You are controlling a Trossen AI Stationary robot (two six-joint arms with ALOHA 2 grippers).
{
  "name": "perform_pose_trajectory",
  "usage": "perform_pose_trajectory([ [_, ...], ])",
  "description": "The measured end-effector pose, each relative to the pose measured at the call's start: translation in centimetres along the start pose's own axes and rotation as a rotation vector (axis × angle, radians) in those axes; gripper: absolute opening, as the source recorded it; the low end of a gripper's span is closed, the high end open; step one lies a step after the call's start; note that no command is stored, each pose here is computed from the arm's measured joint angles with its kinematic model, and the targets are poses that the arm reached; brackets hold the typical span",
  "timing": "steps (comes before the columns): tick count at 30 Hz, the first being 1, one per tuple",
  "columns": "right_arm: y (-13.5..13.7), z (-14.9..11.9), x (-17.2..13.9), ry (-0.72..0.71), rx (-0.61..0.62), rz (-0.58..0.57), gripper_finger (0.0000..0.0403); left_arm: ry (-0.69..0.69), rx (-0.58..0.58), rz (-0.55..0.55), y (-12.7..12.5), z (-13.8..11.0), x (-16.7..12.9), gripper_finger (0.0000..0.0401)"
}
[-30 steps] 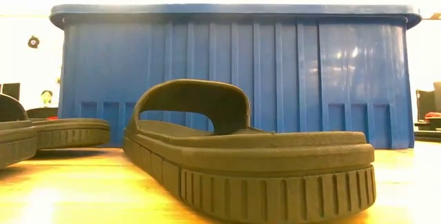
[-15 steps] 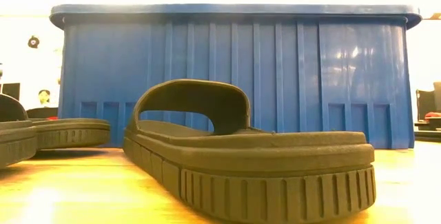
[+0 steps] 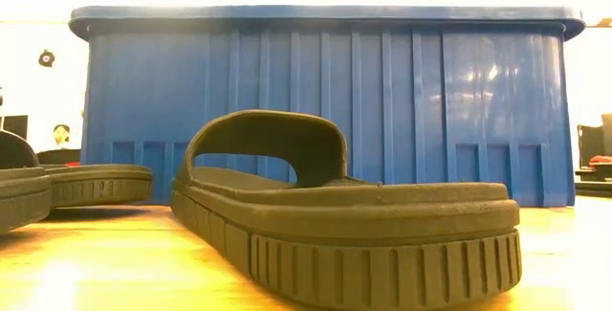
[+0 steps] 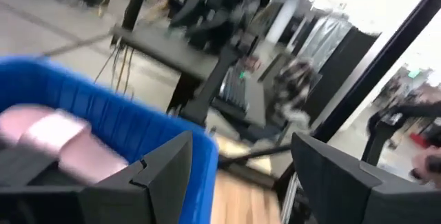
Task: Pick and place slides into bin
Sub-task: Put the black slide into the blue bin
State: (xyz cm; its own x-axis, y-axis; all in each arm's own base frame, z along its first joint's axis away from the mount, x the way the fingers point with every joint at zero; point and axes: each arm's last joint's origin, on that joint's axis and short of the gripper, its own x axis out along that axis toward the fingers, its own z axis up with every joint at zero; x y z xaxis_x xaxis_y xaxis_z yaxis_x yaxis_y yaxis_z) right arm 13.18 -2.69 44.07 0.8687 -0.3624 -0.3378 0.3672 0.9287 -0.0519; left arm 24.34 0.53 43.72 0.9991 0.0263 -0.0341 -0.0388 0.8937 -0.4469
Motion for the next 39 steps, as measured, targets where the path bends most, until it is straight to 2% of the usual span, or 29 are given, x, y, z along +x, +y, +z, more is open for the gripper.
perform_pose_trajectory([
  [4,0.2,0.2,0.8,0.000,0.048,0.007,0.0119,0.080,-0.009,0.027,0.1,-1.0,0.2,0.0233],
  [8,0.6,0.2,1.6,0.024,0.040,0.083,0.0123,0.164,-0.050,0.043,-0.1,-1.9,0.1,0.0233],
  [11,0.9,0.2,2.5,0.052,0.034,0.098,0.0127,0.221,-0.082,0.056,-0.3,-2.6,0.0,0.0233],
  [21,1.6,0.2,5.6,0.109,-0.004,0.096,0.0123,0.290,-0.248,0.006,-2.1,-3.8,-0.3,0.0233],
  [23,1.6,0.2,5.8,0.105,-0.006,0.097,0.0120,0.323,-0.295,-0.010,-2.5,-4.1,-0.4,0.0233],
  [27,1.7,0.4,5.8,0.087,-0.017,0.098,0.0117,0.452,-0.460,-0.045,-3.3,-5.1,-0.8,0.0233],
  [30,1.6,0.4,5.6,0.080,-0.017,0.098,0.0117,0.516,-0.549,-0.029,-3.5,-5.7,-0.9,0.0233],
  [33,1.6,0.4,5.5,0.078,-0.016,0.098,0.0116,0.557,-0.587,-0.006,-3.8,-6.1,-1.1,0.0233],
  [39,1.6,0.5,5.4,0.076,0.011,0.097,0.0114,0.576,-0.593,0.004,-3.8,-6.3,-1.2,0.0233],
])
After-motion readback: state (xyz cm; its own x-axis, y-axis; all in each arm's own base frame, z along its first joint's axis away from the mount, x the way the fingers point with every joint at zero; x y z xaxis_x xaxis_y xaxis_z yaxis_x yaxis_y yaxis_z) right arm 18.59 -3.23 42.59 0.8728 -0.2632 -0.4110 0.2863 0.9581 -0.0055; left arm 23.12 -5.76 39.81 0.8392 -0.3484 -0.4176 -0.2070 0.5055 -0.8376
